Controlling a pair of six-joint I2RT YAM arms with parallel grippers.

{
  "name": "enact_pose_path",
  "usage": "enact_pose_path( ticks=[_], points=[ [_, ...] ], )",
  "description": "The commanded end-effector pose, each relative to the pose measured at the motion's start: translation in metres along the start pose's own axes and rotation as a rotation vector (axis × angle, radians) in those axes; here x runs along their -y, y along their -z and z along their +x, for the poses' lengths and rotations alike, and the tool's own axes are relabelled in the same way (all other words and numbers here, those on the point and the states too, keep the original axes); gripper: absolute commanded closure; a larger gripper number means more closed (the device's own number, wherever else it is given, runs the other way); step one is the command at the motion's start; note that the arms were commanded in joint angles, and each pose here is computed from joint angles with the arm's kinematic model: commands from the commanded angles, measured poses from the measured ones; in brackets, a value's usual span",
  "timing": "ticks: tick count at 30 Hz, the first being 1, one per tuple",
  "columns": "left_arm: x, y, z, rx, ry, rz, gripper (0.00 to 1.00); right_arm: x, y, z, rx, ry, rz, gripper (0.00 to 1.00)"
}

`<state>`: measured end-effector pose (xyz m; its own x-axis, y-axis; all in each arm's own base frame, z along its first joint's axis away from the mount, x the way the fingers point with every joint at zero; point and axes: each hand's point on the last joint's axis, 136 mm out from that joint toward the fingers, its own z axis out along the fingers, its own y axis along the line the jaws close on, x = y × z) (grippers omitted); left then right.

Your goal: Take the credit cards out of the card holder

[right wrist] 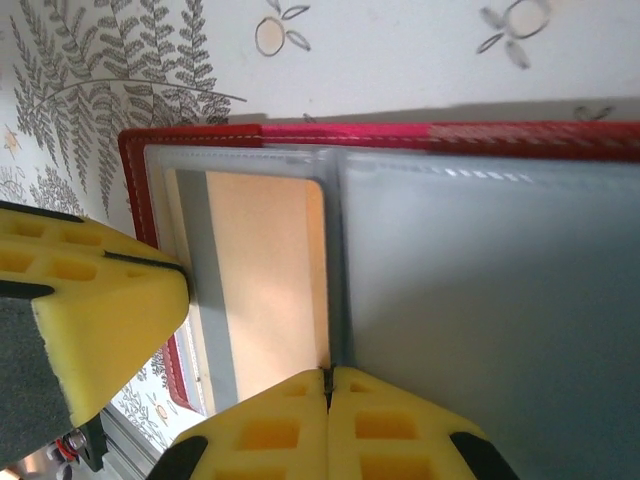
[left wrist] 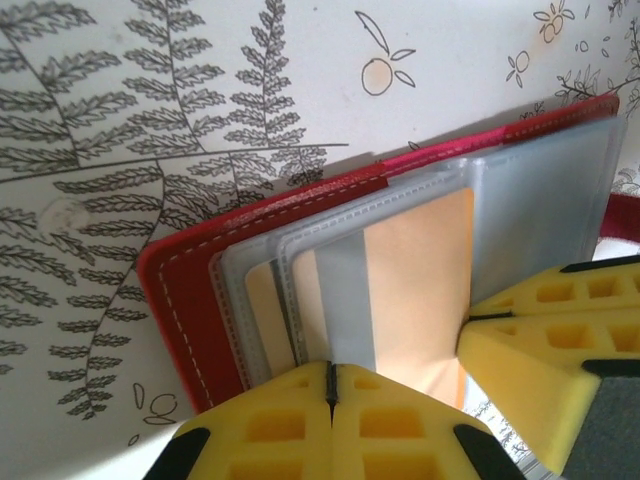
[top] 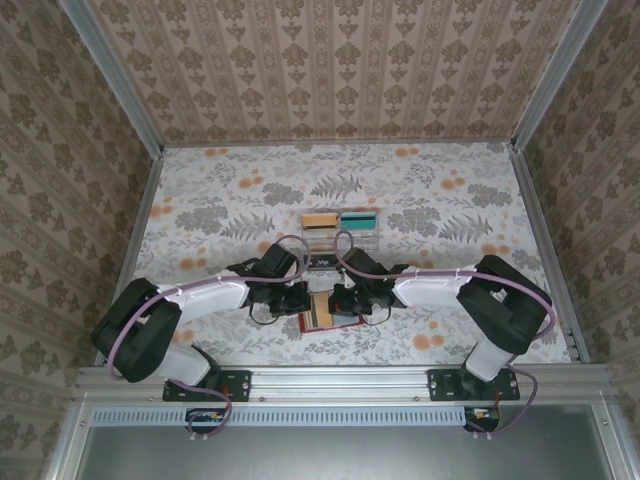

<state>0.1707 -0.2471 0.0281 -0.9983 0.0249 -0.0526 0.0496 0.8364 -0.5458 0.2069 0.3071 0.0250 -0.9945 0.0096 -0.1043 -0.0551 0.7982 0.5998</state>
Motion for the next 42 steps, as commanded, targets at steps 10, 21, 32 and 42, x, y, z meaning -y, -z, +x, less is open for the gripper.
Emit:
enact_pose_path(
  ticks=[10,21,32,42],
  points=[
    [-0.021,-0.002,0.012,-0.026,0.01,-0.073,1.0,0.015,0.008,0.003,0.008,-0.024,0.018,0.88],
    [-0.02,-0.005,0.013,-0.032,0.003,-0.064,1.0,0.007,-0.008,0.001,-0.024,-0.04,-0.028,0.78],
    [-0.019,-0.005,0.013,-0.037,-0.009,-0.06,1.0,0.019,0.0,-0.003,-0.004,-0.063,-0.008,1.0],
    [-0.019,-0.004,0.013,-0.044,-0.025,-0.066,1.0,0.041,0.031,-0.01,0.025,-0.048,0.033,1.0]
  ],
)
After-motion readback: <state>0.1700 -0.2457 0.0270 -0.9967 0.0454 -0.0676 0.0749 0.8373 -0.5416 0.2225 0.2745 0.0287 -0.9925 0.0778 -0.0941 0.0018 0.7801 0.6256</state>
